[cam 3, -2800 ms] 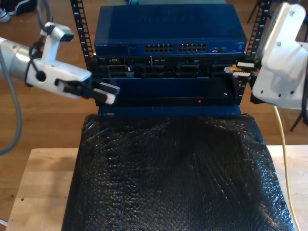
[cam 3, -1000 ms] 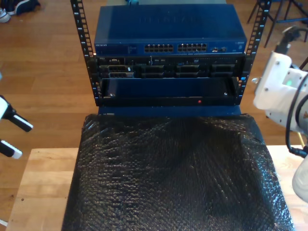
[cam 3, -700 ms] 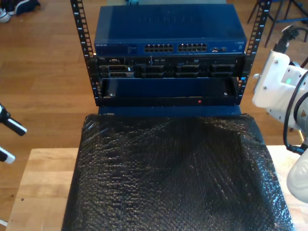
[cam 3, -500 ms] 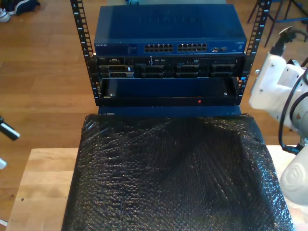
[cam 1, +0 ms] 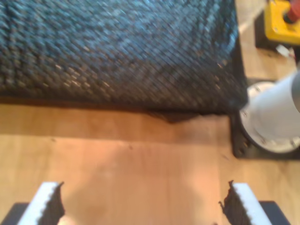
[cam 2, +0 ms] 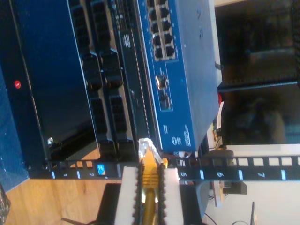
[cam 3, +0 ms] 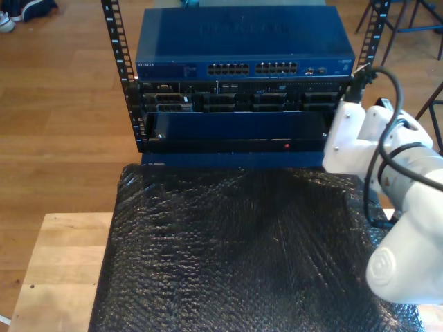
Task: Grab the cable and plug it in
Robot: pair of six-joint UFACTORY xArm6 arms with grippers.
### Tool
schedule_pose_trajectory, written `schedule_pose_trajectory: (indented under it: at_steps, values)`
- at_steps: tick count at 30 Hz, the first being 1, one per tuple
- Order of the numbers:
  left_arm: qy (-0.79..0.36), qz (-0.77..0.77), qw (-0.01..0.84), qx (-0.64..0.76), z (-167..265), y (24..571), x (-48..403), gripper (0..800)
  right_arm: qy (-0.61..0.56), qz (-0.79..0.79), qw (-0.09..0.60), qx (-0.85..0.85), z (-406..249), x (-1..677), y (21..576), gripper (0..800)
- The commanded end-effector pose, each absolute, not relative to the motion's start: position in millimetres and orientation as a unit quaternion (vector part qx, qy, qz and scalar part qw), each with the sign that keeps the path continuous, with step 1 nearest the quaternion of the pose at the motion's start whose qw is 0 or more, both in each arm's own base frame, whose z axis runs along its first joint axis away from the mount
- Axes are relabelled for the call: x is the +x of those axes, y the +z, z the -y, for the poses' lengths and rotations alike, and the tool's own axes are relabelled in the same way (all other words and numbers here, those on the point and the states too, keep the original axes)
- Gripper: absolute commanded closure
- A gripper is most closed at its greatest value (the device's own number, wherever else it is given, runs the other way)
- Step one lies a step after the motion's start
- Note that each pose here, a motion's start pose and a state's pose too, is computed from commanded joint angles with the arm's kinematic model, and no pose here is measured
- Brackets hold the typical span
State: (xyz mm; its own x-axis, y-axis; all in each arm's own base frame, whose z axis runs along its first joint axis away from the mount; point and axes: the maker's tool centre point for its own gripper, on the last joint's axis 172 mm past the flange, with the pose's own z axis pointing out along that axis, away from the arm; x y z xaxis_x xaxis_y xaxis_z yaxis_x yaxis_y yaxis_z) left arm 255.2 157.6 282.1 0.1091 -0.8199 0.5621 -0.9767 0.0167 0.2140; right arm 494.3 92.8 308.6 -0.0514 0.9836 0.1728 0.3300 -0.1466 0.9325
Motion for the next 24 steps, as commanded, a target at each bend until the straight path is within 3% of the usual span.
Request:
schedule_pose_trajectory:
  at_steps: [9,24]
  values:
    - [0.140,0.666,0.314,0.662,-178.6,262.0,186.4,1,0.475,-0.553,0.365,0.578,-107.4,503.4,299.0,800]
    - [0.119,0.682,0.376,0.616,-131.7,221.0,80.2,1,0.476,-0.555,0.370,0.574,-121.0,510.5,287.9,800]
